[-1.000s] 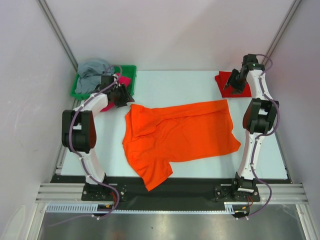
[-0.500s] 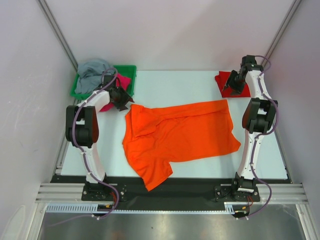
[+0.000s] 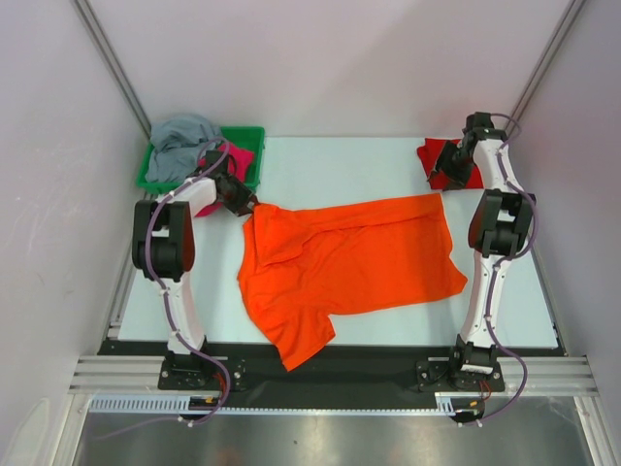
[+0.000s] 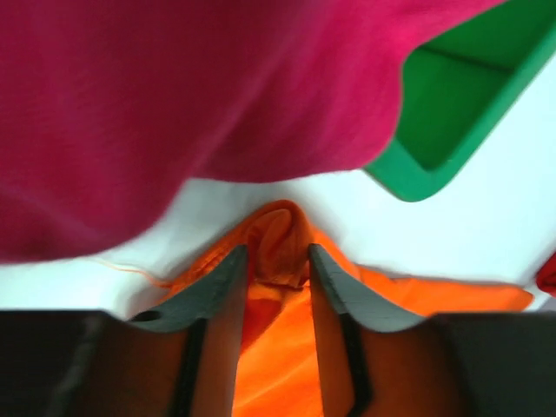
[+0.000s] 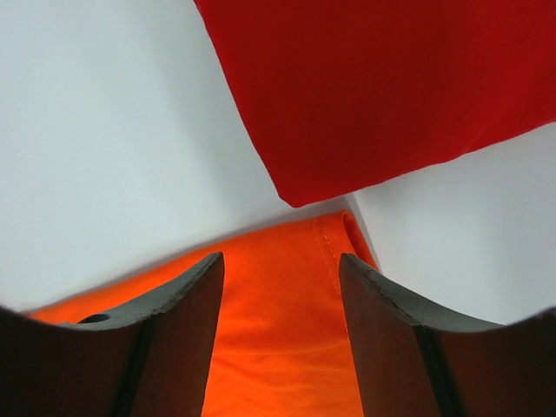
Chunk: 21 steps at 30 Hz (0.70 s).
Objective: Fold and stack the t-shirts
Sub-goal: Fold the tshirt
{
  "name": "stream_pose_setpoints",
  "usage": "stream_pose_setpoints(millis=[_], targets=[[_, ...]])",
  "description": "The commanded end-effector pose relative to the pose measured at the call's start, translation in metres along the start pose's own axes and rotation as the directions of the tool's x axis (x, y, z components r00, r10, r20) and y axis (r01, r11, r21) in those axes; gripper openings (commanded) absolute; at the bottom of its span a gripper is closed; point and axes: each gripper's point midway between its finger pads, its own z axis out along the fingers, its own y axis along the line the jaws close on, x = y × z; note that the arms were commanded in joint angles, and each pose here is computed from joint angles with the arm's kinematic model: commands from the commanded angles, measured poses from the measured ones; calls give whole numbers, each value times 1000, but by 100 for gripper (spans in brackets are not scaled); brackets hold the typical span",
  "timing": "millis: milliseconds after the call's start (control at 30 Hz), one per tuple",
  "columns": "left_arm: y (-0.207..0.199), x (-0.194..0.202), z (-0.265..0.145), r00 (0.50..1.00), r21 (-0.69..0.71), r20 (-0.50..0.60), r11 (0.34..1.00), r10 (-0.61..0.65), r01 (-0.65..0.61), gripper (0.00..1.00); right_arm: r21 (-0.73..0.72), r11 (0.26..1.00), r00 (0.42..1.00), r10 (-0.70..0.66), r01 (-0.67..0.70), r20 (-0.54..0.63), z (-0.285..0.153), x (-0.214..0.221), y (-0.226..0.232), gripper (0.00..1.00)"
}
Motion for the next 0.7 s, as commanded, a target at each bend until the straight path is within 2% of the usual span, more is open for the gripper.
stream_pose_setpoints(millis=[0,300,400,667], targets=[[-18,-10,-2,1000,78,22,997,-7,5,36,-6,1000,1000,-29,29,13,0,-5,4,61],[-16,-15,-8,997,72,66,997,28,-33,5,33,999,999,-32,33,-14,9,3,-7,59],[-15,-18,-9,995,68,87,996,53,-59,2,41,998,999,-37,38,-25,13,5,-10,59],[-14,-17,-14,992,89,105,993,64,-73,0,40,998,997,-47,49,-54,25,12,-15,50]])
